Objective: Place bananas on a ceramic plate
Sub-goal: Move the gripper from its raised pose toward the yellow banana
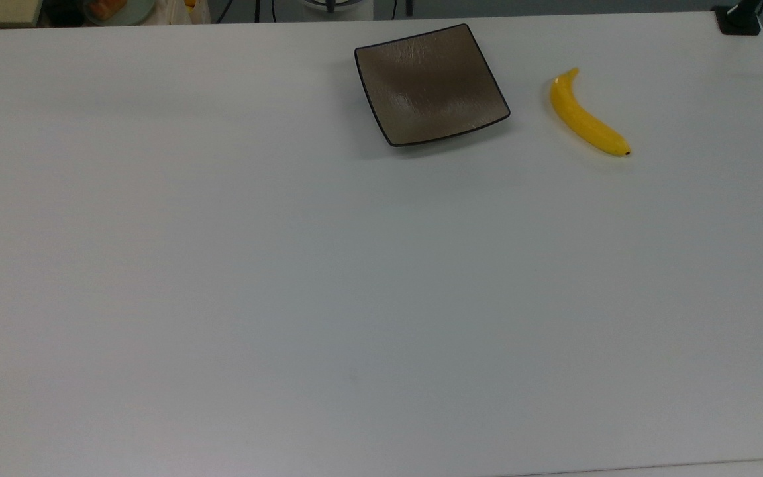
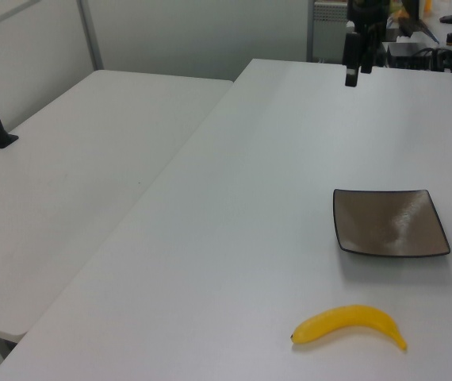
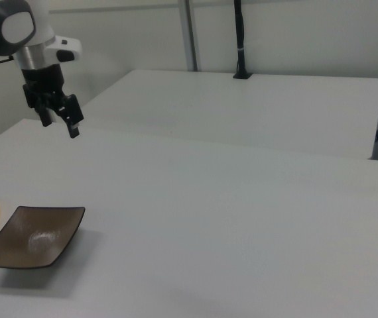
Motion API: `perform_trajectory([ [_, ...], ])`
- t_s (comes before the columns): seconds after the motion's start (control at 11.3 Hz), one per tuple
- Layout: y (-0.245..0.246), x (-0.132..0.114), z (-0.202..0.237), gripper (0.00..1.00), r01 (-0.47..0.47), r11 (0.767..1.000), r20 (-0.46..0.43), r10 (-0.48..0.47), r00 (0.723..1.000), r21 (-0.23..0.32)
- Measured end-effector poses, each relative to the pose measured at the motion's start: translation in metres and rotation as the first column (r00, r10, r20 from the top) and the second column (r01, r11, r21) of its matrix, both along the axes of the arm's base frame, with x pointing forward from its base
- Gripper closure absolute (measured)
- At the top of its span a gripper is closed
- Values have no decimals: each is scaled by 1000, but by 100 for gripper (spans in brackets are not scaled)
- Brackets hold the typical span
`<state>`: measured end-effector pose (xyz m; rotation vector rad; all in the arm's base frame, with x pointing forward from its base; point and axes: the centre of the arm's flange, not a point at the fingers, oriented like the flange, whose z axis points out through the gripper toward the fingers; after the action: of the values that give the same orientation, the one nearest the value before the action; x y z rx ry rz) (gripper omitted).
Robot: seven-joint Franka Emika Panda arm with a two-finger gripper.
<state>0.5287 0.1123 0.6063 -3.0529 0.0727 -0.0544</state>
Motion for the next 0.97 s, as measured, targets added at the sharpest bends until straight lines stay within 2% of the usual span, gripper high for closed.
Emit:
perform_trajectory([
  [0.09,1,8,-2,0,-21,1000,41,22,999,-19],
  [0.71,24,3,-2,0,-72,997,42,72,996,-20],
  [0.97,73,-11,5,0,-163,987,58,163,985,-18],
])
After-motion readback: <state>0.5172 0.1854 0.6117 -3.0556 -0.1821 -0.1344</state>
